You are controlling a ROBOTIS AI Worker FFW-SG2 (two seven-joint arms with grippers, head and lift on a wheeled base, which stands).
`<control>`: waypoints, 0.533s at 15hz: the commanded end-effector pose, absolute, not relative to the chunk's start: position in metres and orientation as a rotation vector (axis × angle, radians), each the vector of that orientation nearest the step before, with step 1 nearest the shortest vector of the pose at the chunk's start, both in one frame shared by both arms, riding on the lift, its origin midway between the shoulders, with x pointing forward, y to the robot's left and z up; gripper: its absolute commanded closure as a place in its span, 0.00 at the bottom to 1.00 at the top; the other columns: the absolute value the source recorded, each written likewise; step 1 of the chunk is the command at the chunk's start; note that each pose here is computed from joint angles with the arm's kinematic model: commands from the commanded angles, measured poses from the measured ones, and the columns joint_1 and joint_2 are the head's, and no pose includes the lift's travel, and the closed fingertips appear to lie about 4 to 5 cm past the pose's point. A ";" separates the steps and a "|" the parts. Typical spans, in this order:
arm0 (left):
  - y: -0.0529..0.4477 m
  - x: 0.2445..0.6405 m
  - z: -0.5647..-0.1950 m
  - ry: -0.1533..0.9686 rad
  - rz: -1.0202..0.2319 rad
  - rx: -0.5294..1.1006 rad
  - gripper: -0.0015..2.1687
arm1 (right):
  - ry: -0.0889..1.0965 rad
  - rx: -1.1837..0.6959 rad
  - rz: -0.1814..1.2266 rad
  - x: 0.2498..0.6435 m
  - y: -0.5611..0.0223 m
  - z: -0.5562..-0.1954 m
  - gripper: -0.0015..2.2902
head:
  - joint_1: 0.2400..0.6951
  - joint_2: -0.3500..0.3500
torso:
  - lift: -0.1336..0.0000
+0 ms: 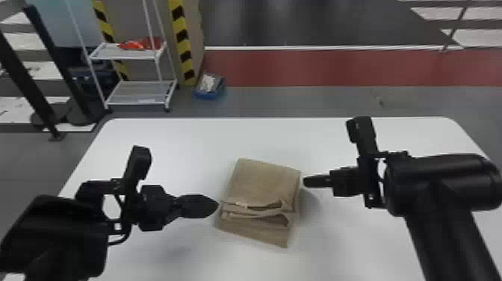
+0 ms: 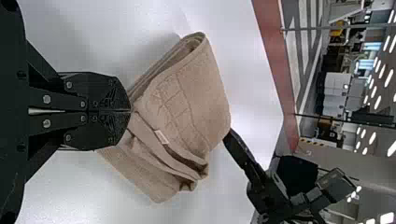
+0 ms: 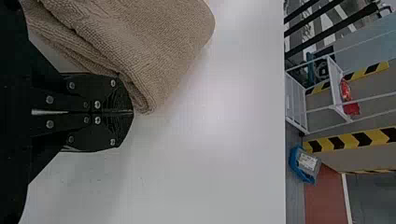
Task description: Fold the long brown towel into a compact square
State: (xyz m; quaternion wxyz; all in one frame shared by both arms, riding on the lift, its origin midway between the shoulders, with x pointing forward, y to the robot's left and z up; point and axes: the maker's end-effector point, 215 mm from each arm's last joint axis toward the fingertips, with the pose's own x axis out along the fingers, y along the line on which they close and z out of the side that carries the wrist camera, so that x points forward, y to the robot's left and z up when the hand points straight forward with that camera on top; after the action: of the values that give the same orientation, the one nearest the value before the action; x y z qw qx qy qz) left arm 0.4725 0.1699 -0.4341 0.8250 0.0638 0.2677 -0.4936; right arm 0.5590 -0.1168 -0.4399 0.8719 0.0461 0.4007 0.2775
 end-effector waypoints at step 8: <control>0.135 0.449 -0.454 0.602 -1.145 0.145 0.99 | 0.800 0.052 0.618 0.571 -0.100 -0.439 0.89 | 1.00 0.56 | 0.07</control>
State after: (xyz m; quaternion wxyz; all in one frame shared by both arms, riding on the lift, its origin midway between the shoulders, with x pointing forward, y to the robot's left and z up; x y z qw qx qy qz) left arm 0.4549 0.1403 -0.4571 0.7979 0.0721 0.2848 -0.5264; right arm 0.5675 -0.1019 -0.4400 0.8729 0.0278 0.3890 0.2931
